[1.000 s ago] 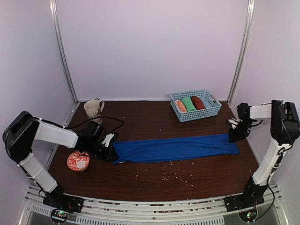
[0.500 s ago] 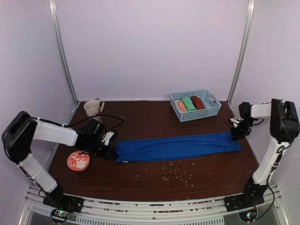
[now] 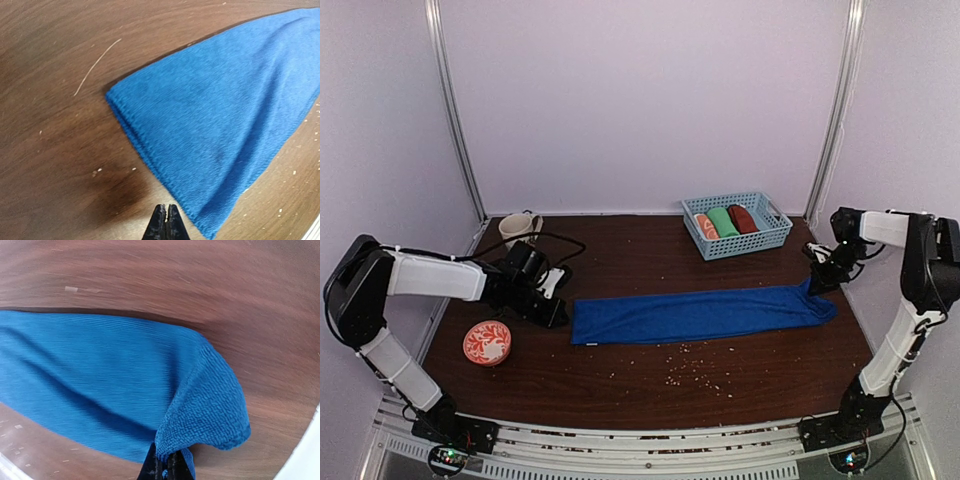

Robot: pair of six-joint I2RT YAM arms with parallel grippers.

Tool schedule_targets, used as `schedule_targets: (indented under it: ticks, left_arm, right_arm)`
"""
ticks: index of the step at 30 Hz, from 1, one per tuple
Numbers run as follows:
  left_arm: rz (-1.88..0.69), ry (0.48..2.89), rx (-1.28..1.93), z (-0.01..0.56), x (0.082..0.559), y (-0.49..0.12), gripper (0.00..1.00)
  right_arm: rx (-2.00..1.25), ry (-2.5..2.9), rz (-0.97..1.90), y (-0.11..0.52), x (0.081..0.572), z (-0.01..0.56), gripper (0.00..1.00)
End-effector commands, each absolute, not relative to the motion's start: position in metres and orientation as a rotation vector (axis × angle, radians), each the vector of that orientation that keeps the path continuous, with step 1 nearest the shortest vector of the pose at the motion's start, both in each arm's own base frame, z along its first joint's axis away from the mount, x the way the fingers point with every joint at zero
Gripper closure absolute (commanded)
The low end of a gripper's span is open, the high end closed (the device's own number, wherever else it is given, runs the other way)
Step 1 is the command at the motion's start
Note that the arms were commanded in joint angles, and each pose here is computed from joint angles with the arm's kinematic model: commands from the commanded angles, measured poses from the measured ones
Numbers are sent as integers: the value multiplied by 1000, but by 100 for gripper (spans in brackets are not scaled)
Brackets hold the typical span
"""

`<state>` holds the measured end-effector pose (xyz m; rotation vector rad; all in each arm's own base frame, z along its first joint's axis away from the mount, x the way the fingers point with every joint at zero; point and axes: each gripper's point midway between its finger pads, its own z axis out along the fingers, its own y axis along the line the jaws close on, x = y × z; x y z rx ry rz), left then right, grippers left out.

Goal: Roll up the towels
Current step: Fold the towel at the center of the board.

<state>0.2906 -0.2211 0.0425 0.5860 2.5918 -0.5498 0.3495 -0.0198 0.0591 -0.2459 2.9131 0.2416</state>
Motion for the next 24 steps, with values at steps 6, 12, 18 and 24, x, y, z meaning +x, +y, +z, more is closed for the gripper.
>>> schedule_targets:
  ticks: [6,12,18,24]
  left_arm:
    - [-426,2622,574,40,299,-210,100]
    - [-372,2651,550,36,302,-201,100]
    - [-377,2693,530,24,298,-198,100]
    - [-406,2708,510,18,296,-200,100]
  right_arm:
    - [-361,2852,671,54,341,100,100]
    - [-434,2795,800,96,347,109,100]
    - [-507,2749,930,146,354,116,100]
    - [-583,2742,1043,196,354,113,100]
